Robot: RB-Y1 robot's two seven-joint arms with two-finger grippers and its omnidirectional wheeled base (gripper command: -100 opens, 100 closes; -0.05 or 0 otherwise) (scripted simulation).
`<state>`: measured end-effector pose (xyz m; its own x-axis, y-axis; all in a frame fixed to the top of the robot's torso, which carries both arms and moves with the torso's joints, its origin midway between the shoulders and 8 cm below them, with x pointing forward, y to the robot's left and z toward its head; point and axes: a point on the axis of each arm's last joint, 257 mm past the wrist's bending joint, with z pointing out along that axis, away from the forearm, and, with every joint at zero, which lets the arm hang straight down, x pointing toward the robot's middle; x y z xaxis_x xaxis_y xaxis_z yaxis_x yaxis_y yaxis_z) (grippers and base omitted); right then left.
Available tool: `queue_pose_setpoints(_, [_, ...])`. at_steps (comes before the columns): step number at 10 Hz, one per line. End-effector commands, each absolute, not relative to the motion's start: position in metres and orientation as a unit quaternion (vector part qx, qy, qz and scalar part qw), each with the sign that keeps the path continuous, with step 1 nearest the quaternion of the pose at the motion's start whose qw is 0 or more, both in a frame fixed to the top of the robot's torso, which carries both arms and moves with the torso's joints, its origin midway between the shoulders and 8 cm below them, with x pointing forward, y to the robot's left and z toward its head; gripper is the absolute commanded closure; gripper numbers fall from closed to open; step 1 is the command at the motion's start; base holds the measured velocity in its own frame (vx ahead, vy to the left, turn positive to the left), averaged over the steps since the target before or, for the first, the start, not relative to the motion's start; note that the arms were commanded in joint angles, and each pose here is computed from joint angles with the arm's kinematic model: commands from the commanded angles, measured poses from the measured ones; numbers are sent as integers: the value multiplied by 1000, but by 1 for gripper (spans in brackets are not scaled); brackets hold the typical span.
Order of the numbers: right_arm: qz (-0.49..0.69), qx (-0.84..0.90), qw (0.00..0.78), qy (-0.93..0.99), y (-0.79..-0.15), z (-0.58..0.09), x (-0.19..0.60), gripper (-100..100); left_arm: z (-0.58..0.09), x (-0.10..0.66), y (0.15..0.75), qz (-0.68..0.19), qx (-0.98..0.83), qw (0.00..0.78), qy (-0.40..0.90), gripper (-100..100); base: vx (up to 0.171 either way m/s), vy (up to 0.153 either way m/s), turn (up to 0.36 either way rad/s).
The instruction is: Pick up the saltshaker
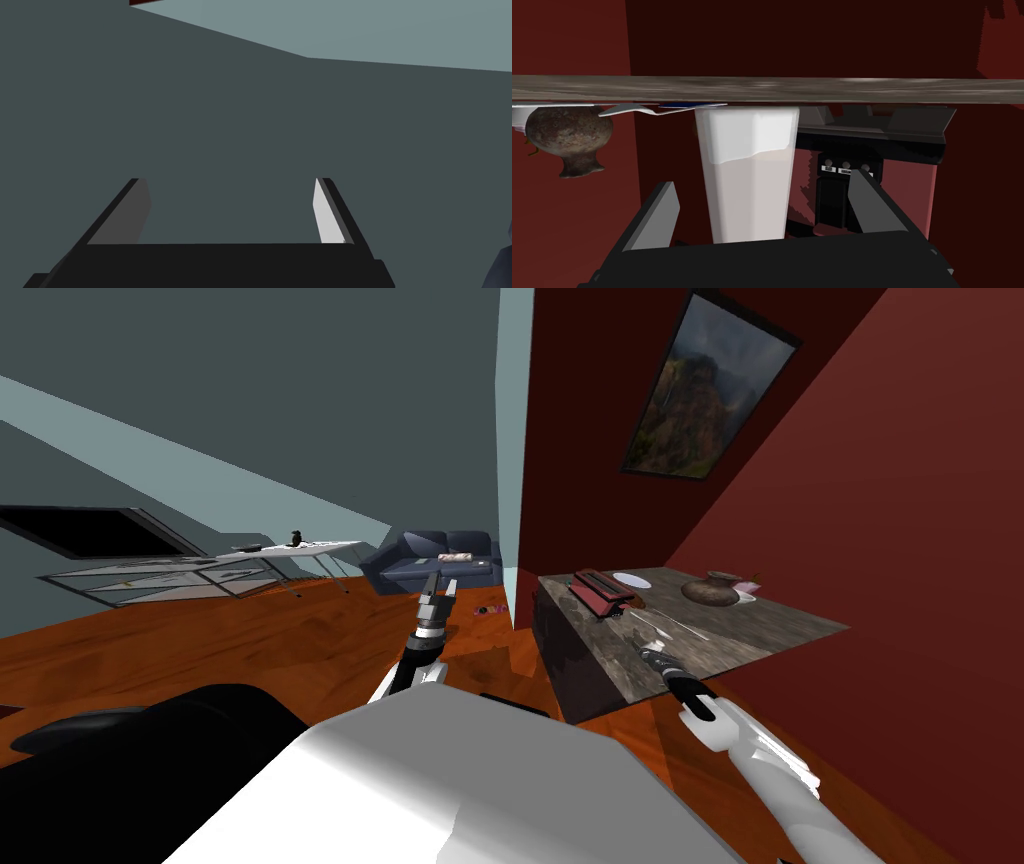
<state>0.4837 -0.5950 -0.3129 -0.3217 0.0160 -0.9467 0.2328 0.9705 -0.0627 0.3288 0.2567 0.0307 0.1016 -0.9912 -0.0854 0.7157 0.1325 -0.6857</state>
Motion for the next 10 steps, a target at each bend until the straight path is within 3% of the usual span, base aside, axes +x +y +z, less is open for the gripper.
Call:
queue_pose_setpoints(1, [-96, 76, 577, 807, -598, -308, 495, -100, 31, 329, 257, -610, -248, 699, 277, 0, -87, 4, 94])
queue_pose_setpoints(4, [-98, 82, 580, 805, -601, -304, 503, -100, 31, 329, 257, -610, -248, 699, 277, 0, -47, 7, 15])
queue_pose_setpoints(5, [-98, 82, 580, 805, -601, -304, 503, 100, 31, 329, 257, -610, -248, 699, 277, 0, 0, 0, 0])
queue_pose_setpoints(9, [-98, 82, 580, 805, -601, -304, 503, 100, 31, 329, 257, -610, -248, 699, 277, 0, 0, 0, 0])
queue_pose_setpoints(10, [-98, 82, 580, 805, -601, -304, 503, 0, 31, 329, 257, -610, -248, 699, 277, 0, 0, 0, 0])
